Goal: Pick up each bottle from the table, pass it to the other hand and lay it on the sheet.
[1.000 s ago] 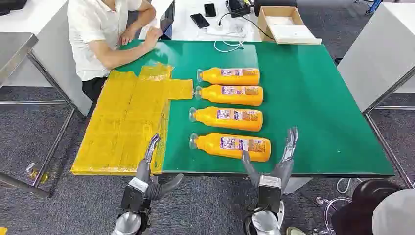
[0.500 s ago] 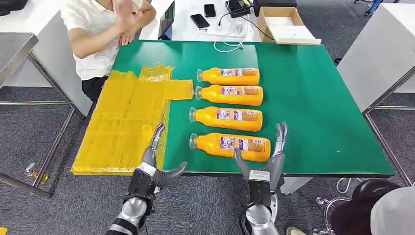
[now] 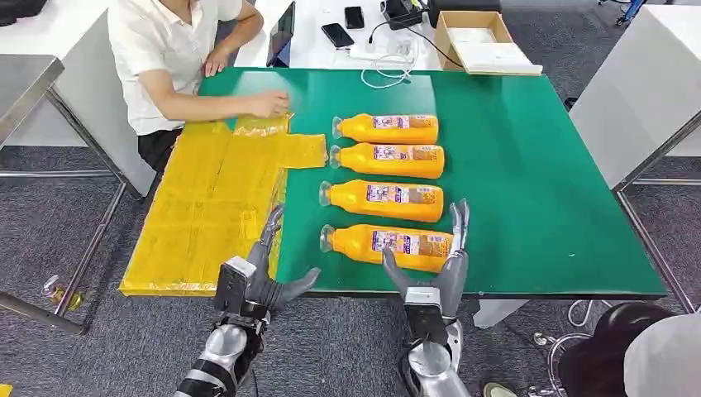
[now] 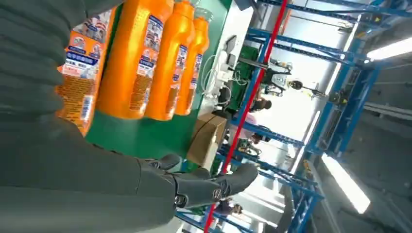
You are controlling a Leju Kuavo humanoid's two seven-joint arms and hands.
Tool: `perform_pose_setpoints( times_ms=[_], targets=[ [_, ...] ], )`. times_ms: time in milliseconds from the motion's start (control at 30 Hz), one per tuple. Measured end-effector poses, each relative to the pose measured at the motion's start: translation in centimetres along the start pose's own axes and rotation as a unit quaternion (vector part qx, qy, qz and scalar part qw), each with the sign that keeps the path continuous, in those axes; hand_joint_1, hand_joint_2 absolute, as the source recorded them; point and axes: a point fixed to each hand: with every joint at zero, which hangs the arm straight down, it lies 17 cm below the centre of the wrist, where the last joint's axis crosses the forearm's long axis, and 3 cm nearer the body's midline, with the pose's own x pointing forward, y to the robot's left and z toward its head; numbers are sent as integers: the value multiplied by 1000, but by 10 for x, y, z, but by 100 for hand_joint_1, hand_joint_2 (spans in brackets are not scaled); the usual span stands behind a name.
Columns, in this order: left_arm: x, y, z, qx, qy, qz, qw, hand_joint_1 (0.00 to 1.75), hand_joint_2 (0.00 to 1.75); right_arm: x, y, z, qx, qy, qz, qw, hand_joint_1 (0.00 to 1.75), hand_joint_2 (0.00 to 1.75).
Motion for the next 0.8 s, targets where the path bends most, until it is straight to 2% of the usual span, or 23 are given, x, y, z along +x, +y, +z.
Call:
perform_pose_setpoints(
  times_ms=[100,133,300,433,633,800],
  targets=[
    [2,2,-3,4,-4,-6,1000,0,175,5,18,-2,74,-75,124,987,0,175],
    [2,2,-3,4,-4,-9,1000,0,175,1,18,-2,87,-85,151,981,0,175],
    [4,3,-1,10,-9,-12,1000,0,175,-19,-4,-10,74,-69,183,978,0,175],
    [8,5,-1,16,-15,-15,1000,0,175,-32,-7,-11,84,-60,204,974,0,175],
    [10,3,1,14,-17,-18,1000,0,175,-73,-14,-16,144,-43,332,931,0,175],
    [12,3,-2,13,-19,-19,1000,0,175,-95,-23,-27,135,1,330,934,0,175]
  ],
)
